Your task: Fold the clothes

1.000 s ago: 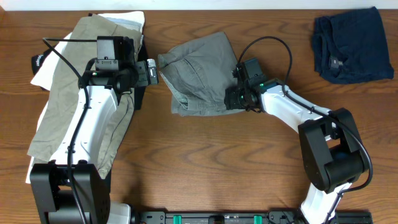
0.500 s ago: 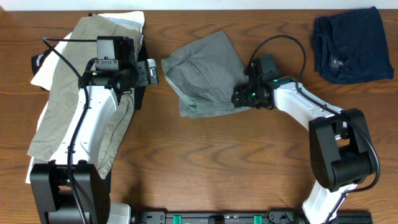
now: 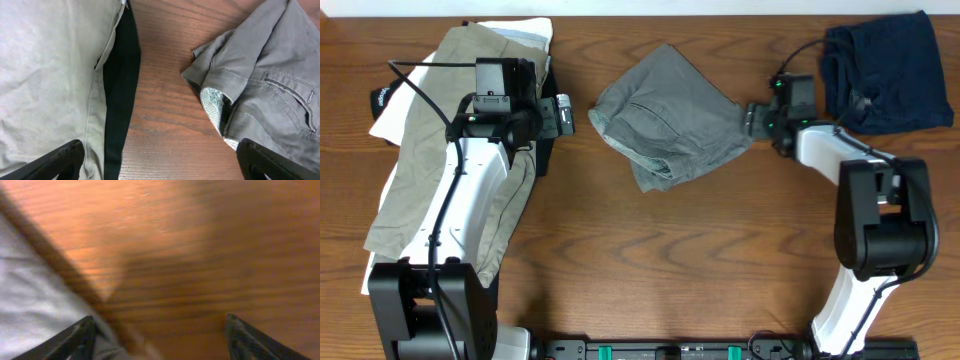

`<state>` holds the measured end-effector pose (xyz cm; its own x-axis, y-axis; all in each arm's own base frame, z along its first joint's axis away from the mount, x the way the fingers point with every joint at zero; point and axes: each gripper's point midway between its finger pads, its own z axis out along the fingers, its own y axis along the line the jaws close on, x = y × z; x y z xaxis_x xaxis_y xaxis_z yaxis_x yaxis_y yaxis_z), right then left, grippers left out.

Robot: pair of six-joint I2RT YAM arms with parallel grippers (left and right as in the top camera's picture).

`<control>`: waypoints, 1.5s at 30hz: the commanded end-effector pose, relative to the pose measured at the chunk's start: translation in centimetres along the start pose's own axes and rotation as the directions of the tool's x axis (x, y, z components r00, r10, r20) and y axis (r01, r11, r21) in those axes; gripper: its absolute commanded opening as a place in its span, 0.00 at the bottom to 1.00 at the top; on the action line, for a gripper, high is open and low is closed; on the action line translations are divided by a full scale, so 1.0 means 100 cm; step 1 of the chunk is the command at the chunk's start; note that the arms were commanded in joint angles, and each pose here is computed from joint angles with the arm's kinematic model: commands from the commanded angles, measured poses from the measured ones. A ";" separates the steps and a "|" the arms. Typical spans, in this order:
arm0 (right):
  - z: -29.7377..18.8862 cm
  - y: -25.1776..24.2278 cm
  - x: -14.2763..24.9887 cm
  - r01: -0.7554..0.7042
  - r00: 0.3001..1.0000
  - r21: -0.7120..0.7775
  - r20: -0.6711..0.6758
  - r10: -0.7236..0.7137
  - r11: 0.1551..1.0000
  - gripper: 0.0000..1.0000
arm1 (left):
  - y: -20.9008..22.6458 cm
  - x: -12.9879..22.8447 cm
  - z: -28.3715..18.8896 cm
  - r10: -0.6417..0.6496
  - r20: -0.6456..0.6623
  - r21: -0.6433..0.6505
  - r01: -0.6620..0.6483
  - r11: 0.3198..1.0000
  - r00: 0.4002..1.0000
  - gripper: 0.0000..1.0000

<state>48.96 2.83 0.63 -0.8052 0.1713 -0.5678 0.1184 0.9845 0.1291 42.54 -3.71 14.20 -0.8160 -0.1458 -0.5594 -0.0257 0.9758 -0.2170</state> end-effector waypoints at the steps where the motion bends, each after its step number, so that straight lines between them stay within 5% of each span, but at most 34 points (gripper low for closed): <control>1: -0.015 -0.011 -0.030 0.026 1.000 -0.005 0.018 -0.026 1.000 0.82 | 0.005 0.001 0.004 0.002 -0.005 -0.016 -0.002 1.000 1.000 0.98; 7: -0.097 0.063 -0.082 0.286 0.957 -0.127 0.093 -0.275 0.950 0.89 | 0.009 -0.003 0.004 0.020 0.011 -0.029 -0.020 0.999 1.000 0.98; 12: -0.126 0.145 -0.073 0.443 0.896 -0.205 0.146 -0.420 0.873 0.93 | 0.017 -0.004 0.003 -0.056 0.011 -0.037 0.057 0.998 0.998 0.98; 20: -0.132 0.178 -0.061 0.391 0.918 -0.174 0.147 -0.369 0.904 0.99 | -0.033 0.029 0.003 -0.048 -0.138 0.216 0.077 0.973 0.989 0.98; 26: -0.134 0.219 -0.028 0.501 0.863 -0.340 0.138 -0.485 0.795 0.97 | -0.032 0.035 0.006 -0.095 -0.160 0.214 0.129 0.968 0.983 0.98; 35: -0.109 0.273 0.040 0.705 0.694 -0.313 0.125 -0.709 0.636 0.96 | 0.028 0.018 0.000 -0.264 -0.109 0.136 0.278 0.951 0.958 0.98; 45: -0.072 0.285 0.101 0.779 0.581 -0.314 0.036 -0.813 0.543 0.96 | 0.044 0.015 -0.002 -0.284 -0.092 0.116 0.294 0.949 0.954 0.98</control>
<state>40.41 32.42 5.99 -0.5591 -0.6589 -0.5033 -0.7286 0.6801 -0.0810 41.41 0.47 13.40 -0.8135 -0.3996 -0.4225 -0.1892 0.8689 -0.4575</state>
